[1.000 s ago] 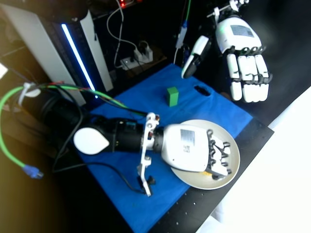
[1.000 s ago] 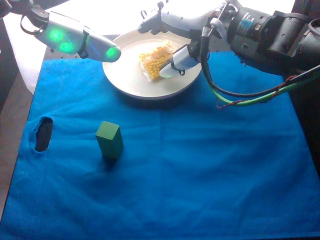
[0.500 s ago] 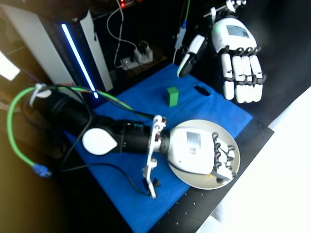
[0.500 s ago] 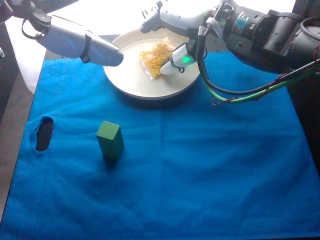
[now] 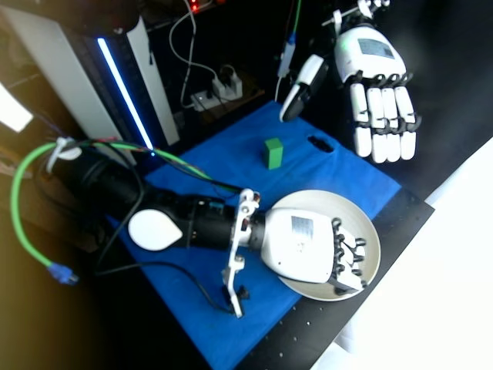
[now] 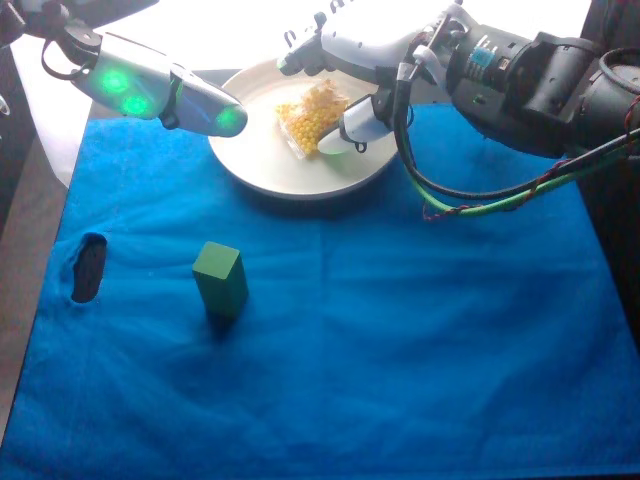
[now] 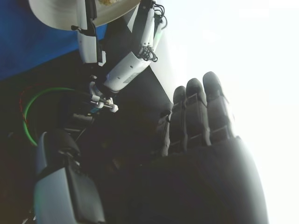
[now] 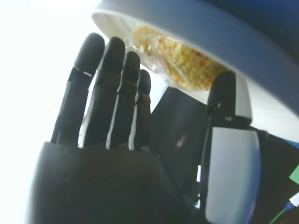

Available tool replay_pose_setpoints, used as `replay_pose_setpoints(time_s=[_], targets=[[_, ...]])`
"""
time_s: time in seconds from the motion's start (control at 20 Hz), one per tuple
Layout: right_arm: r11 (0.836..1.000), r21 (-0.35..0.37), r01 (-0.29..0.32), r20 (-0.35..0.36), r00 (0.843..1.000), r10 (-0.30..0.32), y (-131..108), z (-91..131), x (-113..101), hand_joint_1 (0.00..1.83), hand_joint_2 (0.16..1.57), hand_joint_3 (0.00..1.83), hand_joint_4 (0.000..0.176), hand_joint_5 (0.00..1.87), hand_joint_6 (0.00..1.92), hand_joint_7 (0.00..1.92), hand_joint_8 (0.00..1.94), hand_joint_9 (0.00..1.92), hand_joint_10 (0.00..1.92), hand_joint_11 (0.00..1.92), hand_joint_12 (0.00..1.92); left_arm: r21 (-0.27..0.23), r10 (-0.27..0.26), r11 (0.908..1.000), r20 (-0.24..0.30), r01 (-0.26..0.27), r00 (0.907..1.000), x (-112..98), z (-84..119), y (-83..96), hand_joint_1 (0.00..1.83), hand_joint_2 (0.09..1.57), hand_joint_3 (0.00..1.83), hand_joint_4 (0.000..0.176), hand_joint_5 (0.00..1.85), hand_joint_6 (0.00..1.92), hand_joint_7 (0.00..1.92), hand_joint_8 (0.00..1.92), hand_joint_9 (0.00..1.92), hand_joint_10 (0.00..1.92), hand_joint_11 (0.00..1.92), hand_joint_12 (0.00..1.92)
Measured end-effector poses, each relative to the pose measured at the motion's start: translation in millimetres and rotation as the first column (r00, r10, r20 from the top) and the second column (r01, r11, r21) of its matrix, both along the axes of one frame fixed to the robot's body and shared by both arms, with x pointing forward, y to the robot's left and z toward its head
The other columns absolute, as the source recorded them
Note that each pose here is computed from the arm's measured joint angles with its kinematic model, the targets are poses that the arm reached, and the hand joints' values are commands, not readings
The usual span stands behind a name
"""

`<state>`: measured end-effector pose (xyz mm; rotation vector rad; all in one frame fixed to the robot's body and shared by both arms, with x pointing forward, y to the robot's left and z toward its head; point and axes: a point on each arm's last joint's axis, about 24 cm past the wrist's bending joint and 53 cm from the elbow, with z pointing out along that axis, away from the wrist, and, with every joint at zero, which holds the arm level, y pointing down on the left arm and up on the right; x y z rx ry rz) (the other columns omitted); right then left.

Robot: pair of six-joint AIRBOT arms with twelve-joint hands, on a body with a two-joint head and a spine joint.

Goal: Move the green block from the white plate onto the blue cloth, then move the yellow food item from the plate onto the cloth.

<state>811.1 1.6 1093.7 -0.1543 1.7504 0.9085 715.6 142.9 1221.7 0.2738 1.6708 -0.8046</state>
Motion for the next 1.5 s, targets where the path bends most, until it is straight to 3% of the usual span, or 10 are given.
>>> replay_pose_setpoints(time_s=[0.05, 0.1, 0.15, 0.2, 0.65, 1.0, 1.2, 1.35, 1.4, 1.5], targets=[[1.0, 0.002, -0.001, 0.001, 1.0, 0.001, 0.3, 0.5, -0.2, 1.14, 0.98, 0.0, 0.0, 0.84, 0.01, 0.97, 0.01, 1.03, 0.04, 0.58, 1.22, -0.001, 0.0, 1.0, -0.001, 0.0, 1.0, 0.0, -0.2, 0.0, 0.45, 0.85, 0.0, 0.038, 0.0, 0.0, 0.17, 0.0, 0.18, 0.0, 0.0, 0.33], [1.0, 0.002, -0.002, 0.001, 1.0, 0.002, 1.2, 0.1, -0.5, 1.18, 1.03, 0.0, 0.0, 1.08, 0.55, 1.0, 0.01, 1.06, 0.03, 0.57, 1.25, -0.001, 0.0, 1.0, -0.002, 0.0, 1.0, -0.1, -0.6, 0.0, 0.45, 0.85, 0.0, 0.03, 0.0, 0.0, 0.18, 0.0, 0.18, 0.01, 0.0, 0.34], [1.0, 0.003, -0.003, 0.001, 1.0, 0.003, 1.7, 0.2, -0.7, 1.25, 1.06, 0.0, 0.0, 1.29, 0.36, 0.95, 0.85, 1.11, 0.05, 0.53, 1.44, -0.001, 0.0, 1.0, -0.003, 0.0, 1.0, -0.1, -0.7, 0.1, 0.44, 0.84, 0.0, 0.052, 0.0, 0.0, 0.19, 0.0, 0.2, 0.0, 0.0, 0.38], [1.0, 0.01, -0.006, 0.004, 1.0, 0.006, 2.4, 1.9, -1.1, 1.26, 1.08, 0.01, 0.0, 1.23, 0.59, 0.89, 1.06, 1.04, 0.02, 0.46, 1.47, -0.001, 0.0, 1.0, -0.003, 0.0, 1.0, -0.1, -0.6, 0.0, 0.44, 0.85, 0.0, 0.034, 0.0, 0.0, 0.18, 0.0, 0.19, 0.0, 0.0, 0.37], [0.998, 0.034, -0.047, 0.044, 0.998, 0.046, 9.7, 10.9, -6.8, 1.24, 1.1, 0.0, 0.0, 1.15, 0.63, 0.92, 1.15, 1.12, 0.05, 0.67, 1.31, 0.003, 0.007, 1.0, -0.015, -0.006, 0.9999, 0.4, -6.0, 2.9, 0.39, 0.84, 0.0, 0.067, 0.0, 0.0, 0.17, 0.0, 0.19, 0.0, 0.0, 0.41], [0.962, 0.237, -0.137, 0.107, 0.988, 0.114, -2.7, 67.4, -36.8, 1.27, 1.05, 0.0, 0.0, 1.39, 0.08, 1.04, 1.04, 1.12, 0.3, 0.63, 1.4, 0.015, 0.071, 0.9974, -0.057, -0.07, 0.9958, 9.8, -22.7, 23.5, 0.45, 0.84, 0.0, 0.122, 0.0, 0.0, 0.09, 0.0, 0.17, 0.0, 0.0, 0.5], [0.939, 0.282, -0.196, 0.15, 0.976, 0.159, -7.6, 90.1, -57.3, 1.28, 1.05, 0.0, 0.0, 1.31, 0.2, 1.05, 1.06, 0.9, 0.82, 0.57, 1.58, 0.022, 0.085, 0.9963, -0.079, -0.083, 0.9933, 9.8, -34.7, 26.5, 0.48, 0.83, 0.0, 0.052, 0.0, 0.0, 0.13, 0.01, 0.14, 0.0, 0.0, 0.41], [0.91, 0.316, -0.267, 0.189, 0.958, 0.216, -3.5, 107.9, -82.0, 1.25, 1.05, 0.0, 0.026, 1.14, 0.73, 1.12, 0.74, 1.12, 0.21, 0.78, 0.96, 0.007, 0.092, 0.9958, -0.081, -0.092, 0.9924, 11.8, -34.1, 29.9, 0.5, 0.83, 0.0, 0.058, 0.0, 0.0, 0.1, 0.0, 0.15, 0.0, 0.0, 0.41], [0.903, 0.318, -0.288, 0.201, 0.952, 0.232, -4.8, 113.1, -90.1, 1.26, 1.06, 0.0, 0.0, 1.23, 0.47, 1.02, 1.01, 1.11, 0.24, 0.65, 1.27, 0.011, 0.096, 0.9954, -0.086, -0.095, 0.9916, 11.8, -37.1, 31.6, 0.51, 0.84, 0.0, 0.083, 0.0, 0.0, 0.07, 0.0, 0.12, 0.0, 0.0, 0.35], [0.899, 0.306, -0.312, 0.225, 0.942, 0.251, -13.4, 121.3, -100.1, 1.25, 1.06, 0.0, 0.0, 1.17, 0.6, 1.03, 0.97, 1.1, 0.27, 0.67, 1.24, 0.026, 0.11, 0.9938, -0.1, -0.108, 0.9889, 12.4, -43.4, 35.0, 0.51, 0.84, 0.0, 0.094, 0.0, 0.0, 0.08, 0.0, 0.13, 0.0, 0.0, 0.37]])
